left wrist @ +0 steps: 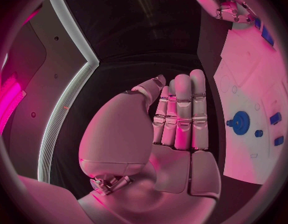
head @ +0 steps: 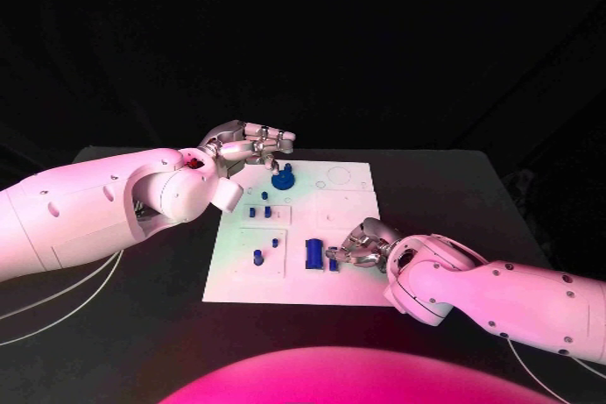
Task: Assemble the parts on the task board
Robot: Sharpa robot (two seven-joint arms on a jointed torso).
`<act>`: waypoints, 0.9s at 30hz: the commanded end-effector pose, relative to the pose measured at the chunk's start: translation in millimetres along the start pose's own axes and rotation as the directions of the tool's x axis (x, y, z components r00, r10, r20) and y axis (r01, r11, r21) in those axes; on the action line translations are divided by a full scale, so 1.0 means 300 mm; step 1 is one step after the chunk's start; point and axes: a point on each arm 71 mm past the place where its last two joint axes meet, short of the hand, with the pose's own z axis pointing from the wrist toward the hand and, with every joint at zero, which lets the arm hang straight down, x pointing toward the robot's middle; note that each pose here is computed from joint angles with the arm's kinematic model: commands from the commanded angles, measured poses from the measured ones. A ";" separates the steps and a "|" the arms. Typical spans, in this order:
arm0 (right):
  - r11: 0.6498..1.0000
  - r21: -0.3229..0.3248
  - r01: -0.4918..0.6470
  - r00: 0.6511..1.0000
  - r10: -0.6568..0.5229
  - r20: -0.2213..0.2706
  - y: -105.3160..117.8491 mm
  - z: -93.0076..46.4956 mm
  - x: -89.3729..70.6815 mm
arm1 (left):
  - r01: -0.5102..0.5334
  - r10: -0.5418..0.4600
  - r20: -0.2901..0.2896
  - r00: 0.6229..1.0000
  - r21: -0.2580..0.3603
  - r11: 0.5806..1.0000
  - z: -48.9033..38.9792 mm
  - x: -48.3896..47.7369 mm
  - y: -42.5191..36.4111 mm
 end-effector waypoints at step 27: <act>0.993 -0.084 0.082 0.997 -0.083 -0.002 -0.002 -0.056 0.020 | 0.003 -0.003 -0.016 1.000 0.004 1.000 -0.002 0.002 -0.003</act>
